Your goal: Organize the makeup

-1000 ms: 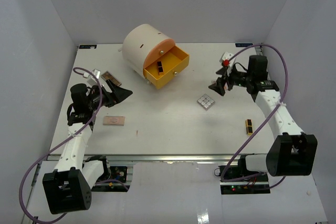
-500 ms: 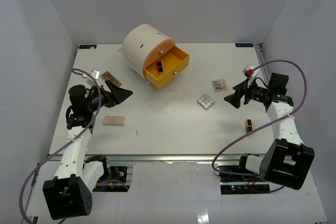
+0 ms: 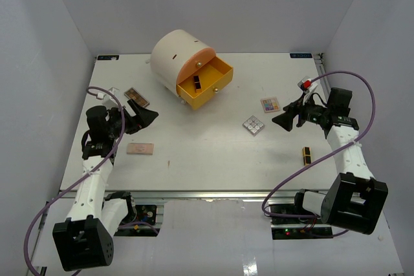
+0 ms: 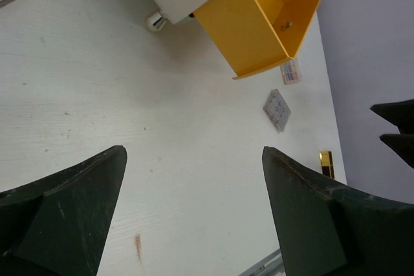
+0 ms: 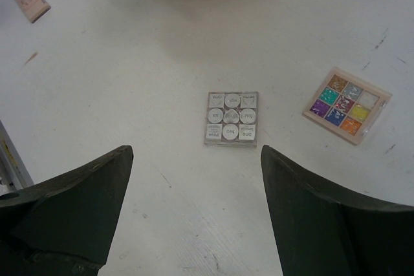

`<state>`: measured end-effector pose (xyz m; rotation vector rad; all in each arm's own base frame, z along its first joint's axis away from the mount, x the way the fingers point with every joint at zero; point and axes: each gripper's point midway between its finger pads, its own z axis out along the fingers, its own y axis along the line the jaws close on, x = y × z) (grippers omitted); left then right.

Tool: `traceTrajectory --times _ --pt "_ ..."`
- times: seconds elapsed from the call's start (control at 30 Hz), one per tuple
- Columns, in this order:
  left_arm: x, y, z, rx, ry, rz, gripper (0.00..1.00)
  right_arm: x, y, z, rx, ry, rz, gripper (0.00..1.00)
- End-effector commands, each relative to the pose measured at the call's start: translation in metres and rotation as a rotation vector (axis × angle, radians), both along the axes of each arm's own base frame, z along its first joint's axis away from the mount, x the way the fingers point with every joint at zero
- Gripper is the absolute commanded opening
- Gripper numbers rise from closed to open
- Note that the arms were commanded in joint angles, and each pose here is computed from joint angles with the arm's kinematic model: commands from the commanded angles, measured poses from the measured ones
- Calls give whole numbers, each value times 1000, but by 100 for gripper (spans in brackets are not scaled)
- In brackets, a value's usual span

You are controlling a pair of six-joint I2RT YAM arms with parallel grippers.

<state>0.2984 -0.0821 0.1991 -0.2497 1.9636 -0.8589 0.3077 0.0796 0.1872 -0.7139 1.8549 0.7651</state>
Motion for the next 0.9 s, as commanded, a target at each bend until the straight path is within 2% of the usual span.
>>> traceTrajectory --times 0.0,0.33,0.67,0.87 --pt "9 25 -1 90 6 137 96 -10 10 13 29 -14 24 86" --pt "-1 47 -9 156 124 257 96 -21 15 13 -32 -30 28 87" --pt "-10 46 -32 106 248 291 96 -22 15 12 -43 -25 23 87" --pt "-10 44 -35 102 261 281 96 -22 15 11 -43 -21 23 88"
